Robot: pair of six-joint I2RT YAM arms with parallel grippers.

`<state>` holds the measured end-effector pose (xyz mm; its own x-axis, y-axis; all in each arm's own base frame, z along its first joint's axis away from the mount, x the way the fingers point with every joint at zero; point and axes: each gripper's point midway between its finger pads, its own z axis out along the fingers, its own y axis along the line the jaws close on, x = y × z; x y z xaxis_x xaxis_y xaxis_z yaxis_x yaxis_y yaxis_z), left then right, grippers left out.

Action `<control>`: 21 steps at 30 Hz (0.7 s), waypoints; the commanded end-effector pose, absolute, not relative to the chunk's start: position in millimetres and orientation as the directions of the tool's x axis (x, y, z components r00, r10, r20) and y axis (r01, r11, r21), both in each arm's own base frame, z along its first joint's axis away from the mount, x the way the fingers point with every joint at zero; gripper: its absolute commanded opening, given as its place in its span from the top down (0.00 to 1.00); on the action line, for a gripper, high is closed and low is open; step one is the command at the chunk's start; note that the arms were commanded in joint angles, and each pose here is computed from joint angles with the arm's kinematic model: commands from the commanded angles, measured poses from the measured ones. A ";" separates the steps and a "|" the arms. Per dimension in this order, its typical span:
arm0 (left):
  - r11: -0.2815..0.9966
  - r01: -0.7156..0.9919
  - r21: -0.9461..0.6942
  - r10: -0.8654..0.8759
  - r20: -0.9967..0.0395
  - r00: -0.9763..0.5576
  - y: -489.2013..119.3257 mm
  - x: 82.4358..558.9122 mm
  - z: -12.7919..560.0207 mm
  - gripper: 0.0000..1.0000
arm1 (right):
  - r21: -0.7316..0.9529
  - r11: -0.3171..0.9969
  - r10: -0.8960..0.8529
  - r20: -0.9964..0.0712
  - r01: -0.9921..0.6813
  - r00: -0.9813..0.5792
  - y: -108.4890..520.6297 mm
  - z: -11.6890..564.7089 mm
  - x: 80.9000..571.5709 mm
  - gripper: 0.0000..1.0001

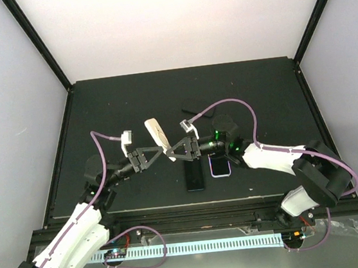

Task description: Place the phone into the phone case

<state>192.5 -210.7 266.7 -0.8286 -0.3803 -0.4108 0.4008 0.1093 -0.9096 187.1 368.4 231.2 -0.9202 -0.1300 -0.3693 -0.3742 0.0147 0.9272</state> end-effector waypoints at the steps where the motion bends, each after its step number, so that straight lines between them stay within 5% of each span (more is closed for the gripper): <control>1: 0.086 0.437 -0.895 -0.391 -0.434 -0.812 -208.1 188.3 280.7 0.83 | 0.923 -0.002 -0.117 -0.383 -0.385 -0.916 370.1 230.7 187.2 0.31; 5: 0.104 0.424 -0.900 -0.413 -0.426 -0.805 -204.7 190.4 275.9 0.98 | 0.924 -0.004 -0.122 -0.380 -0.382 -0.917 370.6 227.6 186.9 0.31; 12: 0.100 0.420 -0.902 -0.424 -0.421 -0.802 -203.2 190.2 271.3 0.98 | 0.927 -0.008 -0.125 -0.372 -0.375 -0.920 370.4 225.2 185.8 0.31; 16: 0.127 0.399 -0.908 -0.432 -0.413 -0.802 -202.0 193.4 263.9 0.75 | 0.930 -0.032 -0.127 -0.368 -0.367 -0.921 371.0 229.1 184.7 0.30; 21: 0.119 0.413 -0.903 -0.441 -0.421 -0.793 -201.5 194.8 268.4 0.61 | 0.934 -0.050 -0.137 -0.358 -0.354 -0.924 372.1 230.9 183.2 0.30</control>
<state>192.7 -204.5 260.4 -0.8170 -0.4189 -0.3963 0.3819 0.1219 -0.9161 188.6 370.7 220.9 -0.9351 -0.1270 -0.3307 -0.3340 0.0044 0.9426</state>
